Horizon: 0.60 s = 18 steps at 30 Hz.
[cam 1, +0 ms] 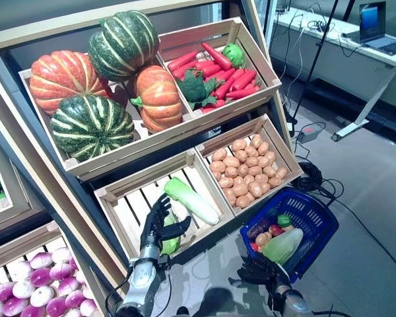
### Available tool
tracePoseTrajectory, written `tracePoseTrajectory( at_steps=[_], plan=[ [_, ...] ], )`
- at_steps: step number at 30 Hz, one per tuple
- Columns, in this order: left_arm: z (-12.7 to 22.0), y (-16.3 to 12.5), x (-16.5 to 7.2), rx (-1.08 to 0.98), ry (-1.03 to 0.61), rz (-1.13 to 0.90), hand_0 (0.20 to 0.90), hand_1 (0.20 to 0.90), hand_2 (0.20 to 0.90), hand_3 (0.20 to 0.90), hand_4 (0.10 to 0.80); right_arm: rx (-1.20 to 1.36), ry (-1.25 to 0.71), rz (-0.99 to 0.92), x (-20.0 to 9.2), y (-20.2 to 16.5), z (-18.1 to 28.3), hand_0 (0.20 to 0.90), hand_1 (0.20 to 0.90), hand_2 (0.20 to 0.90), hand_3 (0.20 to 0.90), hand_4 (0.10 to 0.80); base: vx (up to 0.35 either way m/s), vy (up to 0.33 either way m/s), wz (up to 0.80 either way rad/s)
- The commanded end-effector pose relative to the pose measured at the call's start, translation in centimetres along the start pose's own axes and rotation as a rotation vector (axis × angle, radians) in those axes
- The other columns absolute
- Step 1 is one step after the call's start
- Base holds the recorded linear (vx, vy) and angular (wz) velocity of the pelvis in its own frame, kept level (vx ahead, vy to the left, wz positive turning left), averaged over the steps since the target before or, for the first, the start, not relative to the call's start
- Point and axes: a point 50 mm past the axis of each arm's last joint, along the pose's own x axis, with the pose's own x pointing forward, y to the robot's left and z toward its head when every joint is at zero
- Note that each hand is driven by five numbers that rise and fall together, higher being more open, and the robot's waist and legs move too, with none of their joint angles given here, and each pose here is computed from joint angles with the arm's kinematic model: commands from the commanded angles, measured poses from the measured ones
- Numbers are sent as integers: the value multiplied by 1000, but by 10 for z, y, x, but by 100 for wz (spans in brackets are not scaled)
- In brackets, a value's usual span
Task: Put vegetables into the basket
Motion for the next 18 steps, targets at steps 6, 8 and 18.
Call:
tracePoseTrajectory(
  at_steps=[6, 8, 18],
  plan=[
    [132, -24, 70, -15, -468, 222, 900, 900, 900, 900, 800, 13, -375, 247, 19, 51, 118, 900, 900, 900, 900, 800, -280, 42, -17],
    [147, -17, 79, -37, -479, 274, 900, 900, 900, 900, 800, -8, -384, 256, 20, 54, 125, 900, 900, 900, 900, 800, -161, 55, -5],
    [224, 10, 111, -83, -549, 484, 900, 900, 900, 900, 800, -35, -448, 254, 26, 55, 170, 900, 900, 900, 900, 800, -81, 49, -10]
  ],
)
